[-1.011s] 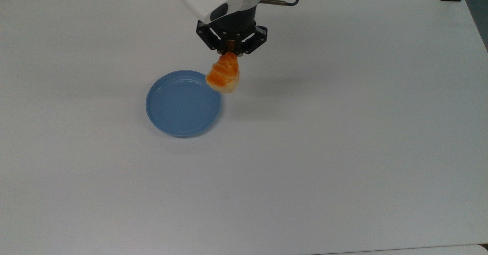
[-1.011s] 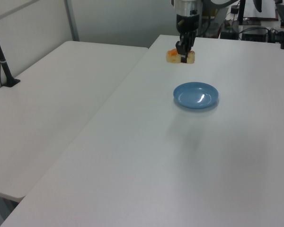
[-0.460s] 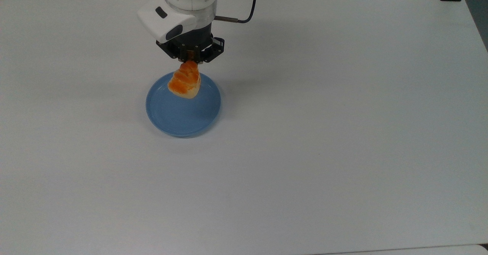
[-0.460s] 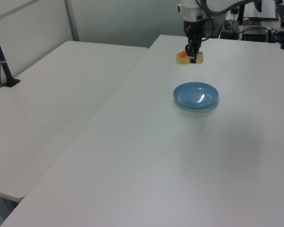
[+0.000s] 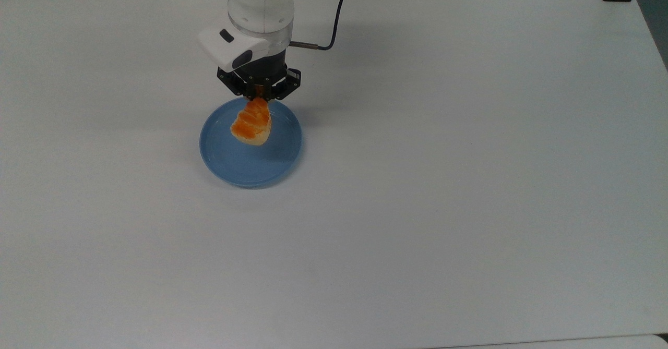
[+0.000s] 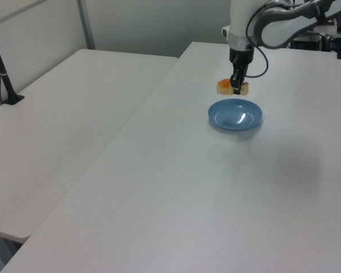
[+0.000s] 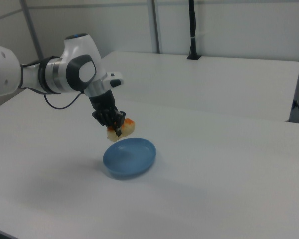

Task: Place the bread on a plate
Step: 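Lower the bread roll onto the plate and open the gripper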

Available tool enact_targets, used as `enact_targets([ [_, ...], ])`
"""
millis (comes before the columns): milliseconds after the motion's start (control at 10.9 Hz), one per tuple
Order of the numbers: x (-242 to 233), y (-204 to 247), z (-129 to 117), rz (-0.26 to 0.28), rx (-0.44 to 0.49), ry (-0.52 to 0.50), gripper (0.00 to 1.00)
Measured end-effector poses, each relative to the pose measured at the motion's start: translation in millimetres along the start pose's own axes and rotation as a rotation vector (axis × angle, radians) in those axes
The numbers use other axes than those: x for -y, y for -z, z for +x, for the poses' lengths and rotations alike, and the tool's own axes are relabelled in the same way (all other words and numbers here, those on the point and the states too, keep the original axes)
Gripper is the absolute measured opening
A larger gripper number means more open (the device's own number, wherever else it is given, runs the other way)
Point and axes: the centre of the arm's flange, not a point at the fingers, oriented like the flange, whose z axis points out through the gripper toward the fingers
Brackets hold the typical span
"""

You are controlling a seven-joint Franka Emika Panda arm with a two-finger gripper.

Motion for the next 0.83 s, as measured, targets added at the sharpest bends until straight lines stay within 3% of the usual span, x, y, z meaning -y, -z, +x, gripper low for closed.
enact_targets([
  [460, -2.1, -37.4, -10.5, 0.006, 0.031, -0.021, 0.19],
  [828, -0.2, -64.1, -5.6, -0.02, 0.024, -0.055, 0.2],
])
